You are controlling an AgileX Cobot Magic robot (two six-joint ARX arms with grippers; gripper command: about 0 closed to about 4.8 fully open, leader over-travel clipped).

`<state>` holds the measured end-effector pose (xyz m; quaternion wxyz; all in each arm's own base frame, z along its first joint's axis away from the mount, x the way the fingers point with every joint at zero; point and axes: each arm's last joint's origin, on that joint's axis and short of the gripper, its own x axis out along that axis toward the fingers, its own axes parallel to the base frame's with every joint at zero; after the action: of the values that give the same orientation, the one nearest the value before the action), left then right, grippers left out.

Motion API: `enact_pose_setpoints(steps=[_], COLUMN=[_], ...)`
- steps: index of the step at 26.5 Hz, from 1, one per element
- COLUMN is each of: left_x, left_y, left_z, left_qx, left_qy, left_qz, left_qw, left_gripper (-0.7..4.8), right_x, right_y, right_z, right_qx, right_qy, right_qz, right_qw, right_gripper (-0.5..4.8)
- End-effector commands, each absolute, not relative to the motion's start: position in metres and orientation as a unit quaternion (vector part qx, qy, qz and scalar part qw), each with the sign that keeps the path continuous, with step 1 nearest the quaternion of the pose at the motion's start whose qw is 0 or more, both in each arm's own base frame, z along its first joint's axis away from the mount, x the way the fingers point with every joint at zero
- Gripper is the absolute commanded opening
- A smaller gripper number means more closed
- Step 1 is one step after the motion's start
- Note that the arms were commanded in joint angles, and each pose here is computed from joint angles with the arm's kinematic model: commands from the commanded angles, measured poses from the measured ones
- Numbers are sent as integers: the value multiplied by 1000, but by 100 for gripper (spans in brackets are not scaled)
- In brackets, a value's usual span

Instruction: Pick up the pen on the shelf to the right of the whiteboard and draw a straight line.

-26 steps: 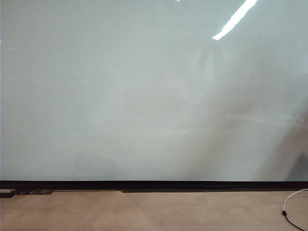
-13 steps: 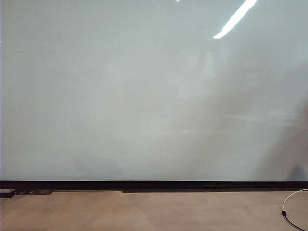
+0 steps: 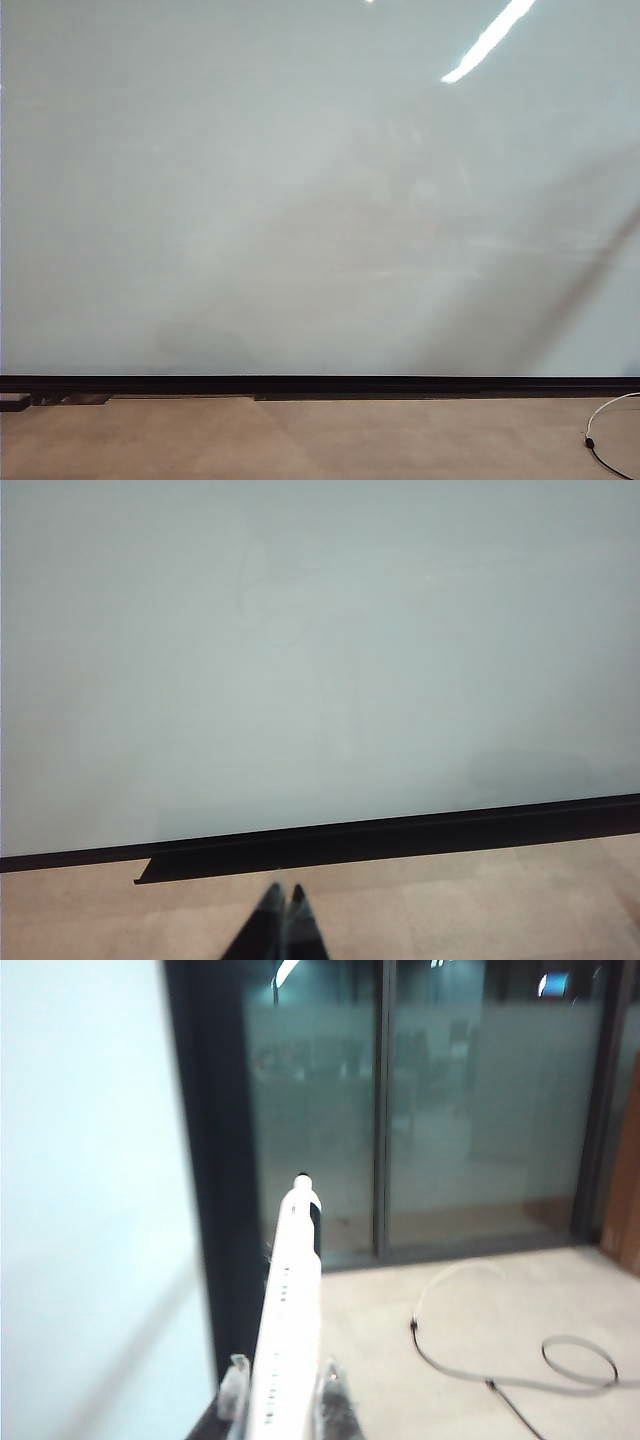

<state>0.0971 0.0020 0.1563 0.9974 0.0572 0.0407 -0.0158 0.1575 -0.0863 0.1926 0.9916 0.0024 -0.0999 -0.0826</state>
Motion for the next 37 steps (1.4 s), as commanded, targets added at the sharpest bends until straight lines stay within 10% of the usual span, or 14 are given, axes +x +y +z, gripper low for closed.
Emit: enact_pose_setpoints(steps=[1, 12, 37], left_x=[97, 97, 97], left_y=[2, 2, 2], left_z=[159, 159, 159], left_qx=[58, 58, 58], left_qy=[33, 32, 32], left_qz=[-16, -17, -17], left_qw=[998, 998, 998], left_gripper=[-5, -5, -5], right_x=[140, 114, 226], right_y=[-70, -12, 155], right_z=[197, 203, 189], right_qx=[29, 42, 31], right_qy=[-57, 22, 38], right_qz=[-77, 81, 351], right_qw=[995, 996, 935], right_gripper=[-3, -4, -4])
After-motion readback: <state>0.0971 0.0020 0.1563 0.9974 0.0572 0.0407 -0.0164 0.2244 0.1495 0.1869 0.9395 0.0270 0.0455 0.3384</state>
